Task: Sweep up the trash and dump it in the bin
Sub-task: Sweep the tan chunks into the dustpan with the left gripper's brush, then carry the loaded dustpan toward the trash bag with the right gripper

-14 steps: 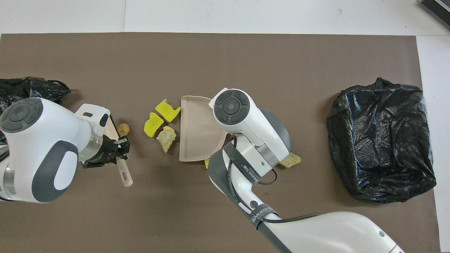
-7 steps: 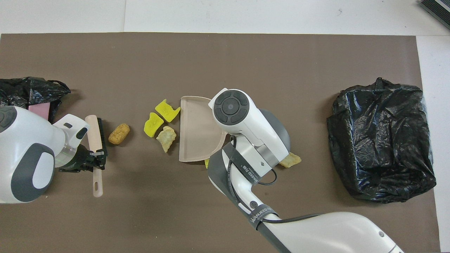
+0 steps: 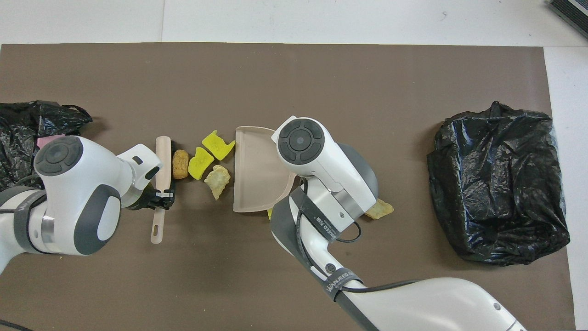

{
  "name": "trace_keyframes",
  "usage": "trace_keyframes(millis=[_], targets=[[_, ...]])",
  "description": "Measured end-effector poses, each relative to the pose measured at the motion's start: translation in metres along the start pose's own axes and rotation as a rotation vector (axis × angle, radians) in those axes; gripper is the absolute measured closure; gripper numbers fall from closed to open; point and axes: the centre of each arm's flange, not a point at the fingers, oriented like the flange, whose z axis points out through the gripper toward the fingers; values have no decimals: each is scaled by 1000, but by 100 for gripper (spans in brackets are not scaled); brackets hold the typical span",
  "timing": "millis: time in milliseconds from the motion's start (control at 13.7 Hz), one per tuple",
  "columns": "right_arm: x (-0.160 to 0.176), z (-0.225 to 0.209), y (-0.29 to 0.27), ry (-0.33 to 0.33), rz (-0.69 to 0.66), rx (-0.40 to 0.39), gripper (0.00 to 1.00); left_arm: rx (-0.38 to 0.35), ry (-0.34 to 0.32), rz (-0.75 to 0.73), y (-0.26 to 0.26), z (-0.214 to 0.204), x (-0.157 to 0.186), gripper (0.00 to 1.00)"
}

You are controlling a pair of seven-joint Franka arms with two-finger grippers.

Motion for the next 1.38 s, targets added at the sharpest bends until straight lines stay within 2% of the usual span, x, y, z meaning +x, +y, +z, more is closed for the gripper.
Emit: trace_keyframes(millis=[437, 655, 801, 1020, 1384], targets=[[0, 0, 0, 0, 0, 0, 67, -100, -5, 171, 80, 11, -11, 74], [0, 1, 0, -1, 0, 1, 67, -152, -8, 204, 127, 12, -26, 74], [0, 1, 0, 0, 0, 0, 67, -158, 1, 174, 143, 13, -32, 74], [0, 0, 1, 3, 0, -3, 67, -163, 19, 134, 135, 9, -26, 74], [-5, 0, 5, 9, 11, -10, 67, -160, 75, 7, 83, -20, -5, 74]])
